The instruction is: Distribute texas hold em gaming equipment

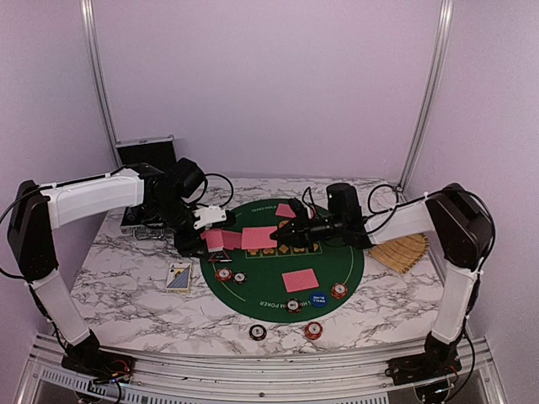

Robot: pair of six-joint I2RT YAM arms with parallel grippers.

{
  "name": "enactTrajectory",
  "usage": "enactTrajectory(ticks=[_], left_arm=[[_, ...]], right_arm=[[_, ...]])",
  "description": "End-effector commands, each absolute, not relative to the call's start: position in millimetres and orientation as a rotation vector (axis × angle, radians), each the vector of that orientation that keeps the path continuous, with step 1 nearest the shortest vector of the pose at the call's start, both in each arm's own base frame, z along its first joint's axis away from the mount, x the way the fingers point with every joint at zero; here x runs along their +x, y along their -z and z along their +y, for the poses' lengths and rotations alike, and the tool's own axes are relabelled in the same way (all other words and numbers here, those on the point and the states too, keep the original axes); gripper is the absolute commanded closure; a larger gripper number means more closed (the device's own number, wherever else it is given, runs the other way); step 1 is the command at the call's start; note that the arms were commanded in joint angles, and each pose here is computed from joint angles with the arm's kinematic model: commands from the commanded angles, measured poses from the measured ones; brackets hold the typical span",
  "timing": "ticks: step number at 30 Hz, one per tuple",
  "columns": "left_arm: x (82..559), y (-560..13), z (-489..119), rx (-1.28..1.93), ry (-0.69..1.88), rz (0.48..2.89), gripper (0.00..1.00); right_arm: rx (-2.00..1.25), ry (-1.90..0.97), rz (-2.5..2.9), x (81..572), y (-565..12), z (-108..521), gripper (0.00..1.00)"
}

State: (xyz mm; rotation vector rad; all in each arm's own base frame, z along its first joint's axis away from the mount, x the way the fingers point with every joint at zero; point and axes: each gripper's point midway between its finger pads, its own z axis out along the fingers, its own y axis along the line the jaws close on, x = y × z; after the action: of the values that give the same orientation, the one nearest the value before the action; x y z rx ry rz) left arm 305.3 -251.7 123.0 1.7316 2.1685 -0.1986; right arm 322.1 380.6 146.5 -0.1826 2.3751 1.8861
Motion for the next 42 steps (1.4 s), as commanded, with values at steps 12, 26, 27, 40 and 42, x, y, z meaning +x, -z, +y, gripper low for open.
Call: enactTrajectory(ticks=[12, 26, 27, 40, 42], left_arm=[[302.6, -132.7, -253.2, 1.718, 0.232, 2.139, 1.00], [301.1, -131.1, -253.8, 1.723, 0.244, 2.141, 1.00], [301.1, -131.5, -254.3, 1.722, 0.247, 2.139, 1.00], [297.5, -133.1, -256.2, 1.715, 0.278, 2.140, 1.00], [296.7, -133.1, -256.9, 1.715, 0.284, 2.140, 1.00]], right_arm=[[-0.130, -1.437, 2.695, 309.6, -80.3, 279.7, 1.00], [-0.137, -1.117, 2.885, 295.9, -42.0, 248.4, 0.90], [-0.136, -1.101, 2.885, 296.2, -42.1, 246.9, 0.85], [-0.167, -0.866, 2.784, 327.5, -85.8, 243.4, 0.28], [-0.180, -0.885, 2.740, 333.0, -97.7, 251.7, 0.18]])
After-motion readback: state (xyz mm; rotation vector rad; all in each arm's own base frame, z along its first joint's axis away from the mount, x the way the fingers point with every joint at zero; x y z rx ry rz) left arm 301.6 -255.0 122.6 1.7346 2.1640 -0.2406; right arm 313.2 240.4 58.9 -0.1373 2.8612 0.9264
